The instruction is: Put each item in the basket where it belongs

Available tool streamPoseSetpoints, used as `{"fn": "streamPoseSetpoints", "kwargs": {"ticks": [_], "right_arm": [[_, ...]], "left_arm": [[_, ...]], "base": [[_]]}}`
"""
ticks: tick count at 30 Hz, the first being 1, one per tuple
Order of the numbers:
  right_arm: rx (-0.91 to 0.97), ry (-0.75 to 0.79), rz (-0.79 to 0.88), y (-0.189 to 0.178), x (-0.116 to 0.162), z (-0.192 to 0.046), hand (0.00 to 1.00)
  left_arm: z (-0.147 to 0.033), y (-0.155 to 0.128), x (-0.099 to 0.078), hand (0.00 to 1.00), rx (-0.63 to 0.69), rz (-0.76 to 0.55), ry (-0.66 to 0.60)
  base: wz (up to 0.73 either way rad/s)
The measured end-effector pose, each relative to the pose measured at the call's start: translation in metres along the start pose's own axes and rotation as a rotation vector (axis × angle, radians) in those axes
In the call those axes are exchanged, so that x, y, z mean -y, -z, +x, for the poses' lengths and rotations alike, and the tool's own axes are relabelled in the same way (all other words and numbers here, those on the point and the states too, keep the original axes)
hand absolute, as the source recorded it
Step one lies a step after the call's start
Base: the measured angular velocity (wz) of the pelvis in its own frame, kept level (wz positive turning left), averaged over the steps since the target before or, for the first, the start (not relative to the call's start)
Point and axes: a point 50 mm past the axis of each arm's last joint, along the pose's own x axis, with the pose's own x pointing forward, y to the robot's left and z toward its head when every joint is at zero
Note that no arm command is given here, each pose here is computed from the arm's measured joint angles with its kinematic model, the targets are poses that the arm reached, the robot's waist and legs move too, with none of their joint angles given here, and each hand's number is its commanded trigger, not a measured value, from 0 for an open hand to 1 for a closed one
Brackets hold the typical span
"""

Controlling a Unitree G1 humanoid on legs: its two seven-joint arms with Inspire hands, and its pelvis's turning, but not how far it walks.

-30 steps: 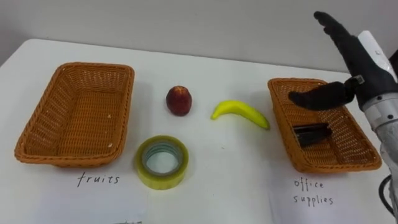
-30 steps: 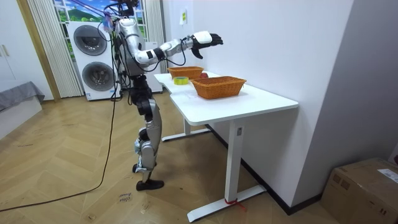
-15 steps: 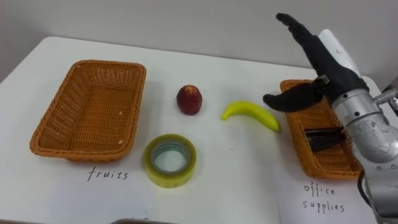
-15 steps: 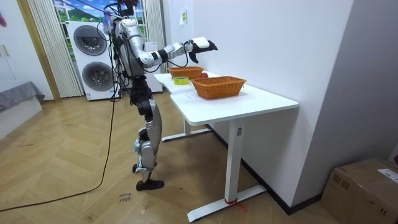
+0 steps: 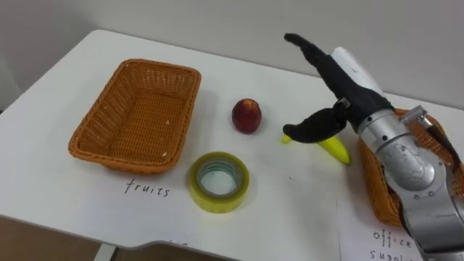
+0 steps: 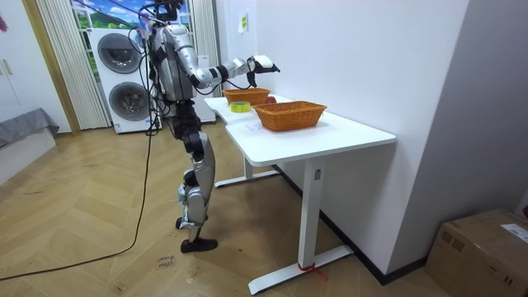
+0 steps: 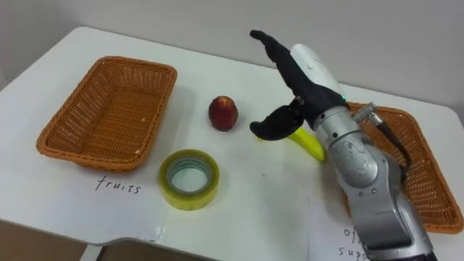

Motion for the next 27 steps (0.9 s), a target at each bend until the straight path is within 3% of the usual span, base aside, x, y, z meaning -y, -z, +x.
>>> {"fn": "streamPoseSetpoints", "kwargs": {"ticks": [27], "right_arm": [[-0.021, -0.080, 0.024, 0.002, -0.017, 0.003, 0.00]], "left_arm": [[-0.003, -0.003, 0.006, 0.00, 0.009, 0.013, 0.038]], "base": [[0.03]]}}
